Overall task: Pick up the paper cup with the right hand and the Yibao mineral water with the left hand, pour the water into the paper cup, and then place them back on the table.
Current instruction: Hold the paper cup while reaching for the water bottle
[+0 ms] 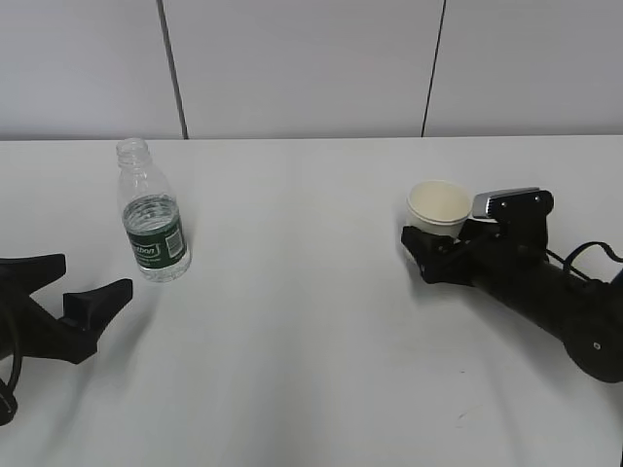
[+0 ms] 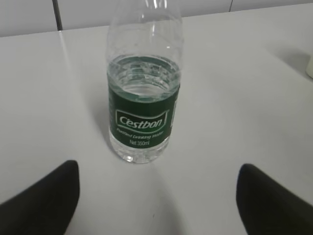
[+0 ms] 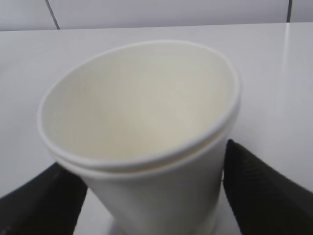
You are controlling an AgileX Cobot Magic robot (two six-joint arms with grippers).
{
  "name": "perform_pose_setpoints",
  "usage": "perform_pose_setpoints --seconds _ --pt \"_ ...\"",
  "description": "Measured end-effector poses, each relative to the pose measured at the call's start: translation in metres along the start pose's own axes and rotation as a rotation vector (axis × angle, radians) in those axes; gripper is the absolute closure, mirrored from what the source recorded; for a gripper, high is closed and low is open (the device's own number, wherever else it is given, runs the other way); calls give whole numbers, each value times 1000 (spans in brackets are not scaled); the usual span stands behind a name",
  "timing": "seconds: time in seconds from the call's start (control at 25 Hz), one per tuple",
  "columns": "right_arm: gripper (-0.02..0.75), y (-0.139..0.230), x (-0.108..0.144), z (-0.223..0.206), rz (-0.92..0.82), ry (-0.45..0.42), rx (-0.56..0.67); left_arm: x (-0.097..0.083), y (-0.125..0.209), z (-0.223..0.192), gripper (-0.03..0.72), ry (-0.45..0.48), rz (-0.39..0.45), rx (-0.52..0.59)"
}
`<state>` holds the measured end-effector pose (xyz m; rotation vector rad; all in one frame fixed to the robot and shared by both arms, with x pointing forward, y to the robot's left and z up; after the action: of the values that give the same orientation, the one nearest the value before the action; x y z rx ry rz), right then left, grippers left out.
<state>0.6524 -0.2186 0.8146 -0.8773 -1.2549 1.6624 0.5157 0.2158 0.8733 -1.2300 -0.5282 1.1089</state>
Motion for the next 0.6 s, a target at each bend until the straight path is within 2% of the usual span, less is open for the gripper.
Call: perform_pose_setpoints --seconds 0.36,0.6 --pt "78 5 4 -5 7 -31 4 0 0 0 95 0 0 0" --pt "156 5 3 -5 4 -23 3 0 0 0 95 0 0 0"
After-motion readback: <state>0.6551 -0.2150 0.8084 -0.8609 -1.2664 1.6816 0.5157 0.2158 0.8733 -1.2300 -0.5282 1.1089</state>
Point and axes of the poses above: a point on each arm's last joint axis where the gripper is mounted, z pointing back along that axis away from the gripper, x along the wrist's bending axis when the last joint is at zero, y = z × x, the point moved 7 cm from there along -z, pointing out along that axis toward the gripper, and after that the axes turned 10 degrees about z, right-handed, at the moved point
